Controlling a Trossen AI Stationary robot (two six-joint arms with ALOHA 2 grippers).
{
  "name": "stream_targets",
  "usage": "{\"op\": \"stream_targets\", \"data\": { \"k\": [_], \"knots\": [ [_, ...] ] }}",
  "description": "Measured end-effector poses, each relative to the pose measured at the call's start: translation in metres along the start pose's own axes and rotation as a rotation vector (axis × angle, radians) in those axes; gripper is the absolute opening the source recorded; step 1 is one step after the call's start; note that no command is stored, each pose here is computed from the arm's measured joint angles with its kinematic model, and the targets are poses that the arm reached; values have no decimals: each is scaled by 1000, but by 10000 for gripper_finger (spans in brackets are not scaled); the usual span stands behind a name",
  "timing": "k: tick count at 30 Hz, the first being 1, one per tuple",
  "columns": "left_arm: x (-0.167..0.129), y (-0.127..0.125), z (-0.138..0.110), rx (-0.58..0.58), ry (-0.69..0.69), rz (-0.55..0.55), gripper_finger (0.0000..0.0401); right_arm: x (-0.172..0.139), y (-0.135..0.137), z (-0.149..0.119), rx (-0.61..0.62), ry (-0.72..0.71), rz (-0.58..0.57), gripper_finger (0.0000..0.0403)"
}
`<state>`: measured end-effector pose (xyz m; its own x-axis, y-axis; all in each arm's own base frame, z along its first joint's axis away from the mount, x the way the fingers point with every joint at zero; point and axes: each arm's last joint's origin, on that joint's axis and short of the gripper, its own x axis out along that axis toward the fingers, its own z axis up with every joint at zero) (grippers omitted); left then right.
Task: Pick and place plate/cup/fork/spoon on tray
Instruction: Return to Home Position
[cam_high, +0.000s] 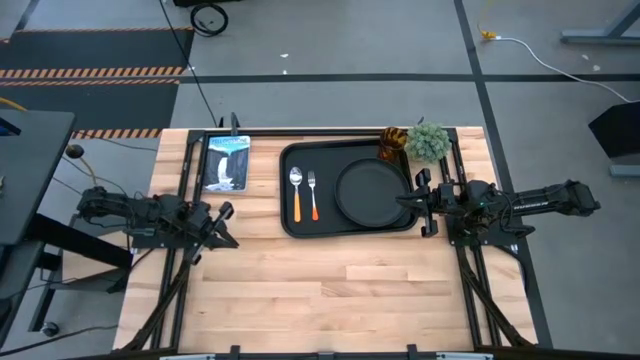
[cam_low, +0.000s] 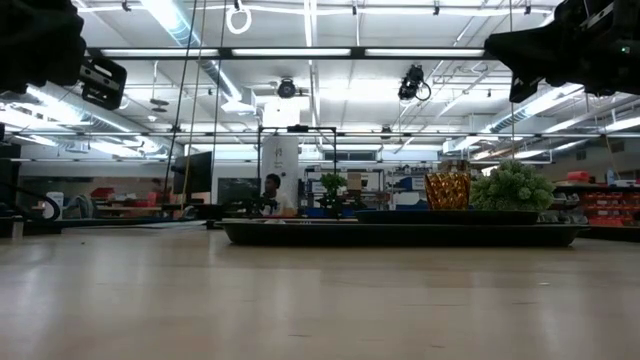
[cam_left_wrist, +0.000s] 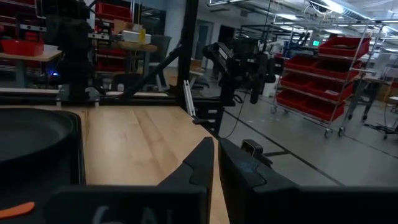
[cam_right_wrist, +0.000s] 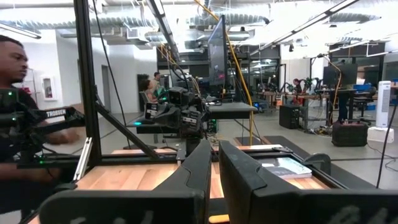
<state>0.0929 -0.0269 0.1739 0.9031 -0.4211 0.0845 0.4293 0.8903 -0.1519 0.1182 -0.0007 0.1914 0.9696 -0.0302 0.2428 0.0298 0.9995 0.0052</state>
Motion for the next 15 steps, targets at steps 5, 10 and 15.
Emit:
{"op": "stream_targets", "data": {
  "k": [5, 10, 15],
  "knots": [
    [0, 0, 0, 1, -5, -1, 28, 0, 0, 0, 0, 0, 0, 39],
    [0, 0, 0, 1, -5, -1, 32, 0, 0, 0, 0, 0, 0, 39],
    [0, 0, 0, 2, -6, -1, 30, 0, 0, 0, 0, 0, 0, 39]
  ]
}}
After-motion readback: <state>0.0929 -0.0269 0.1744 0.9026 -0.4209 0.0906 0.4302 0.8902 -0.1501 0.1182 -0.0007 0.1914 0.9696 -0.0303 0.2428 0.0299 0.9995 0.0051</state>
